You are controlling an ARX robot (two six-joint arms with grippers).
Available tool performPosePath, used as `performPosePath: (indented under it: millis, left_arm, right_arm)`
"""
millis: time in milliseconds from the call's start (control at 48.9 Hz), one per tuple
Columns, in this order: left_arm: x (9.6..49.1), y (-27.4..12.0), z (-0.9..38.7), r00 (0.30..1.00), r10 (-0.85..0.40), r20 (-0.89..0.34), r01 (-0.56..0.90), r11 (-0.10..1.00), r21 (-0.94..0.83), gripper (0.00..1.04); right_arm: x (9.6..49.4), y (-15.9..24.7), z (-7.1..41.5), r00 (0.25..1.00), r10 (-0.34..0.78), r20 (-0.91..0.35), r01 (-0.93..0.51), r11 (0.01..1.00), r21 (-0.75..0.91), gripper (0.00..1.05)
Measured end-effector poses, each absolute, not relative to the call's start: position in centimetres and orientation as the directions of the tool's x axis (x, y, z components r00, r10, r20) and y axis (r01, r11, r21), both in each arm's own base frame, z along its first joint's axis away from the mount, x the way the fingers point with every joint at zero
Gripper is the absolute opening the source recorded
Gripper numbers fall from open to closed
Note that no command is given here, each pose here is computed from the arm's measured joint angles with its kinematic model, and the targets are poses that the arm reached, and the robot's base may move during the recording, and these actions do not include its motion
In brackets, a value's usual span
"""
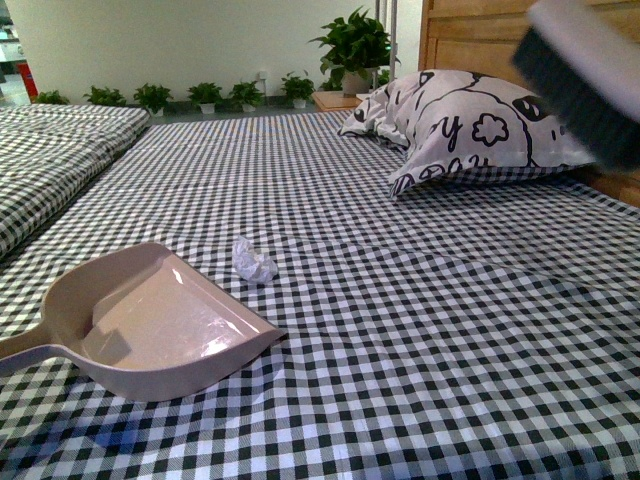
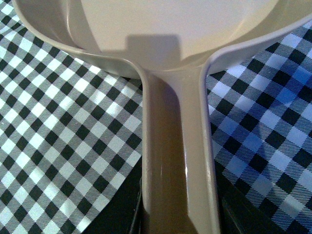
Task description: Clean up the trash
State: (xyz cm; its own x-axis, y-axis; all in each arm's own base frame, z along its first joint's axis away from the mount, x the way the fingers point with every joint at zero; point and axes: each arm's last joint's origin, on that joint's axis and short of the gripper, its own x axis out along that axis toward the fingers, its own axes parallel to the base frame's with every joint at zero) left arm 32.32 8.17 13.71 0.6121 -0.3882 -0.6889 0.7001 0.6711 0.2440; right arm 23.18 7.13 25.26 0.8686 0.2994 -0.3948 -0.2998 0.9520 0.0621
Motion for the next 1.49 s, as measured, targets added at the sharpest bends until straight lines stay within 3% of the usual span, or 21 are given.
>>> performPosePath:
  millis: [246,471,777,1043,1350,1494]
  left_arm:
    - [32.3,8.2,13.7,0.612,-0.39,-0.688,0.701,0.669,0.245,0.26]
    - [32.3,8.2,13.7,0.612,-0.39,-0.688,0.702,0.669,0.245,0.26]
    - [32.3,8.2,13.7,0.612,-0.39,-0.688,0.702,0.669,0.245,0.26]
    - [32.3,8.2,13.7,0.612,-0.39,-0.688,0.703,0.668,0.246,0.26]
    - [32.3,8.2,13.7,0.612,-0.39,-0.688,0.703,0.667,0.247,0.26]
    - [32.3,8.2,13.7,0.612,-0.39,-0.688,0.703,0.667,0.247,0.26]
  right_arm:
    - [31.3,15.8,21.3,0.805,0.367,-0.467,-0.443,0.894,-0.062,0.2]
    - [34.0,19.8,18.4,0.77,0.388,-0.506,-0.516,0.846,-0.136,0.2]
    - [36.7,22.3,17.5,0.789,0.366,-0.494,-0.518,0.828,-0.214,0.2]
    - [38.8,23.4,15.9,0.817,0.274,-0.507,-0.471,0.824,-0.314,0.2]
    - [40.0,24.5,13.3,0.793,0.218,-0.569,-0.481,0.797,-0.366,0.2]
    - [39.7,24.8,12.4,0.742,0.244,-0.624,-0.54,0.77,-0.34,0.2]
